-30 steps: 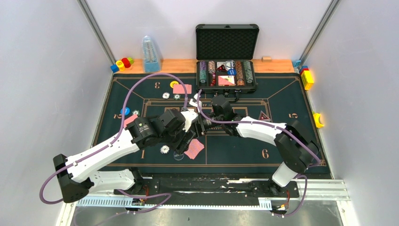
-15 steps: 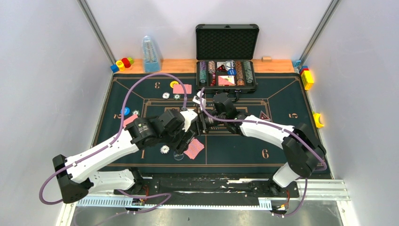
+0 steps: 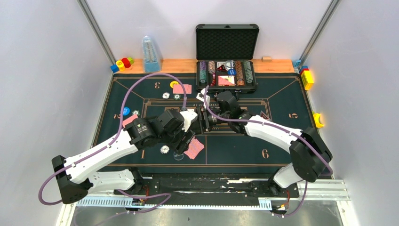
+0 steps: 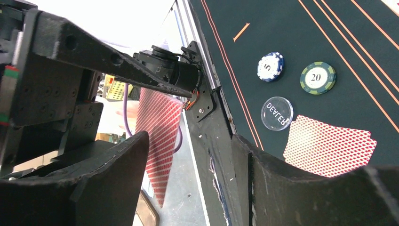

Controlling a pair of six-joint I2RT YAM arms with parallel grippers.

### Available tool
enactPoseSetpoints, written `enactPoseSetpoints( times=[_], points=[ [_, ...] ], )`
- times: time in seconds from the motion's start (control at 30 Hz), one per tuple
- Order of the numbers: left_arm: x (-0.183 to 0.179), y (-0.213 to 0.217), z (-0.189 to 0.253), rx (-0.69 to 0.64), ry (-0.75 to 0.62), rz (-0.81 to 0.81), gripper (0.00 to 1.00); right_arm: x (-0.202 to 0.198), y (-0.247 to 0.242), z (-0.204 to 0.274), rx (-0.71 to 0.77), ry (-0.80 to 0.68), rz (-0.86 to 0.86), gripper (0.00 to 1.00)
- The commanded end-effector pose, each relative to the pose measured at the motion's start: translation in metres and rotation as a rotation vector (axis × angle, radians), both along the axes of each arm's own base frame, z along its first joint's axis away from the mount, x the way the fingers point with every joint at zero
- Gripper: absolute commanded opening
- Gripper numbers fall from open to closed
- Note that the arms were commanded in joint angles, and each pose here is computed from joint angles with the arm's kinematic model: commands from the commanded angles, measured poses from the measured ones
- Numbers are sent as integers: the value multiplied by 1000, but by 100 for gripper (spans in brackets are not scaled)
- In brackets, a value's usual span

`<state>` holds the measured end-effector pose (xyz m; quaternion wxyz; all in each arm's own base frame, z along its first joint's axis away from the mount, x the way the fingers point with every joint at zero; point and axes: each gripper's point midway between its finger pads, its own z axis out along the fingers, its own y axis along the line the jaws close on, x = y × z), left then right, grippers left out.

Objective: Distribute texas hold em gaming equipment

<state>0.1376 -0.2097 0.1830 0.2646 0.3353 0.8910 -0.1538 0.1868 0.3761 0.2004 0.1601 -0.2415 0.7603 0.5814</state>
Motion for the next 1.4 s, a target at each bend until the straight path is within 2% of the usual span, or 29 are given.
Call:
enactPoseSetpoints(
  times=[0.0,0.2,0.3,0.43,0.7,0.9,1.03,1.27,1.37],
  points=[
    [3,-5,13,-50,-38,-10,0,4,-5,33,47,-110,-22,64],
    [4,-5,12,-48,-38,-9,0,1,-10,41,50,-129,-31,57],
    [4,-5,12,-46,-37,-9,0,0,-13,43,45,-135,-37,46],
    [4,-5,12,-46,-37,-8,0,2,-16,43,31,-145,-65,39],
    [4,-5,12,-46,-37,-9,0,5,-21,42,-4,-152,-100,17],
    [3,-5,13,-50,-38,-10,0,15,-25,44,-31,-185,-166,10],
    [3,-4,14,-52,-40,-10,0,18,-28,51,-28,-229,-187,0],
    [3,-5,13,-49,-39,-8,0,26,-41,70,-16,-321,-236,0],
    [4,-4,13,-47,-41,-4,0,24,-50,84,10,-411,-218,0]
  ],
)
